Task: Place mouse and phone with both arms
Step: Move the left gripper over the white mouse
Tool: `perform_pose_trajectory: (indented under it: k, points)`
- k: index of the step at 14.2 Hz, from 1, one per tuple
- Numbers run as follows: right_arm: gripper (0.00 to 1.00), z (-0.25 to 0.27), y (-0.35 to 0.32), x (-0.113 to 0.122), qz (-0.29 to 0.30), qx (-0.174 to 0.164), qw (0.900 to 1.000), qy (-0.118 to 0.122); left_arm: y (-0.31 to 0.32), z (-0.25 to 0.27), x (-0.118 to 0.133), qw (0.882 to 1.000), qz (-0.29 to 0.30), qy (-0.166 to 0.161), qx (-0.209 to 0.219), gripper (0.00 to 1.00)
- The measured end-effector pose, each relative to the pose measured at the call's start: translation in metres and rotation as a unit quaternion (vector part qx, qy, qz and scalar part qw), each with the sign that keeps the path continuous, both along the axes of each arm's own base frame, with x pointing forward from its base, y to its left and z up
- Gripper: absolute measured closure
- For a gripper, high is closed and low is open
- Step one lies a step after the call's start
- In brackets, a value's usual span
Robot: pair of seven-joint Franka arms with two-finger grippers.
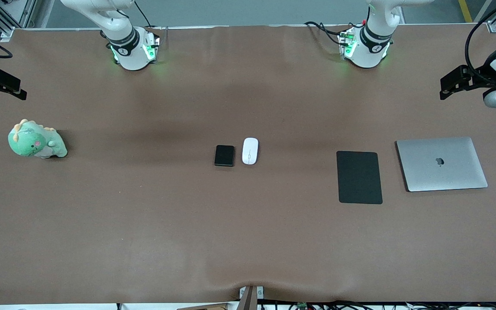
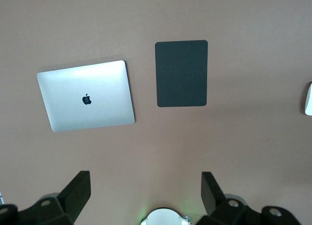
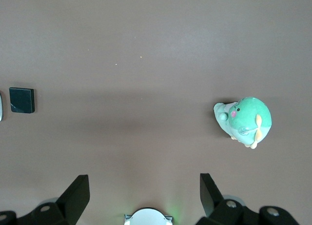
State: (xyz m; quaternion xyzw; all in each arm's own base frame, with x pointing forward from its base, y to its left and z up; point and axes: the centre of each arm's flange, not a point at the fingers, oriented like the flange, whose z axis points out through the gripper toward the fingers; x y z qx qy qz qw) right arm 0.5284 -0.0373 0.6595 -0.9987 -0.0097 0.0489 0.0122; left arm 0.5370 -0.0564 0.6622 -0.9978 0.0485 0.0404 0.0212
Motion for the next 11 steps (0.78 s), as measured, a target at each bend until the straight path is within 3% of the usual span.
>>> perform_pose_trajectory:
  k: [6,11]
  points:
    - [0.00,0.000,0.000,0.000,0.000,0.000,1.000,0.000,-0.008,0.000,-0.001,1.000,-0.013,0.002,-0.008,0.00]
    - [0.00,0.000,-0.002,0.000,-0.001,0.000,1.000,0.000,-0.051,-0.012,0.000,0.999,-0.015,0.016,-0.032,0.00]
